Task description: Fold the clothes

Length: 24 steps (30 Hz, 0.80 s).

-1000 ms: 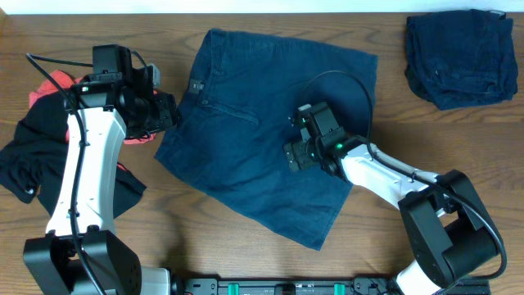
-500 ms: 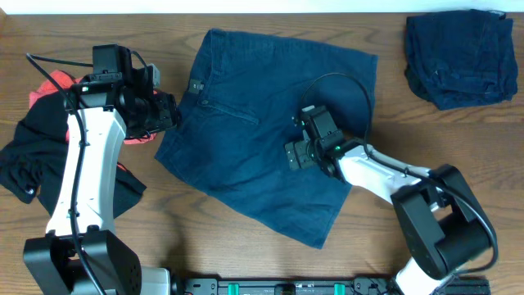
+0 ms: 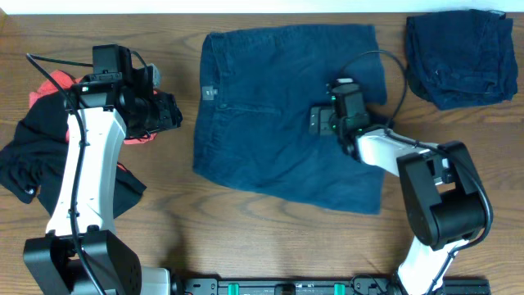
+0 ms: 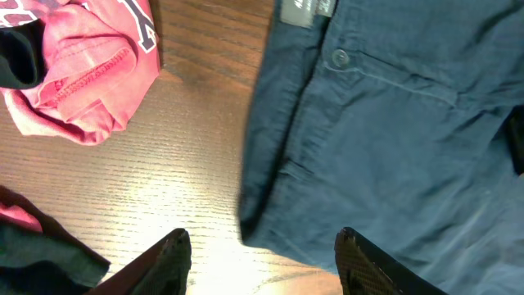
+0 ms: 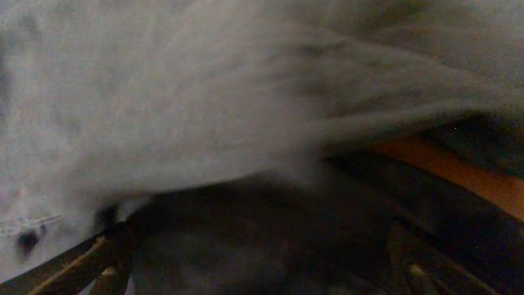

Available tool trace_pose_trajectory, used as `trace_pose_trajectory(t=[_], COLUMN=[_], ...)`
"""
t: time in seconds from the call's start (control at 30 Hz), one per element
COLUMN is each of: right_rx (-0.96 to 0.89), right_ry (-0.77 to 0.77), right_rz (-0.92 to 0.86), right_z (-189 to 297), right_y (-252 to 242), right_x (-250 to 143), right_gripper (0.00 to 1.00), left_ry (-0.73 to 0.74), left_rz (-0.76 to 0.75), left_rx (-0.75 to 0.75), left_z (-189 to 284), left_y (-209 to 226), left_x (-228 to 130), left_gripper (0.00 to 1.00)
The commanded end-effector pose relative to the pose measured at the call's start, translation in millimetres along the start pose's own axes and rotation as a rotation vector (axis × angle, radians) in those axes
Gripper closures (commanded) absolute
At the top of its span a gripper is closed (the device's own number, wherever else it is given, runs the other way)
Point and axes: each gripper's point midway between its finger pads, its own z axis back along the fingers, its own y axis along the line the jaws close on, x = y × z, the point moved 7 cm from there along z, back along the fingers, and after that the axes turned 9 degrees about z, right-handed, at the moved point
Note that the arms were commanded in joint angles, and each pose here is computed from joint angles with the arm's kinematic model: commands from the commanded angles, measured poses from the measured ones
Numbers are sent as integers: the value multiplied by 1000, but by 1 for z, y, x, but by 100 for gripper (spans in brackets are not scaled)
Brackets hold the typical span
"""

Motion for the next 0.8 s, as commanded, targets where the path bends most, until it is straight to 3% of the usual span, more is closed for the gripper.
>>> trace_pose_trajectory(t=[0.0, 0.13, 0.27, 0.37, 0.43, 0.6, 0.77], right_rx=[165, 304, 323, 323, 303, 281, 278], right_ry=[188, 103, -57, -155, -197, -212, -92], right_rz=[-27, -47, 13, 64, 67, 54, 6], right_z=[-21, -1, 55, 109, 143, 217, 259], right_y=[-3, 13, 19, 18, 15, 9, 6], right_x=[-61, -28, 23, 53, 65, 60, 24], right_gripper=[4, 1, 1, 1, 1, 1, 1], left_ry=[-13, -8, -22, -26, -24, 23, 65], left_rz=[-13, -98, -101, -102, -101, -64, -6], left_rx=[9, 13, 33, 32, 32, 44, 51], left_z=[3, 3, 4, 7, 11, 30, 59], left_y=[0, 1, 4, 3, 3, 3, 1], left_x=[1, 0, 3, 4, 2, -19, -50], left_gripper=[41, 36, 31, 12, 8, 6, 6])
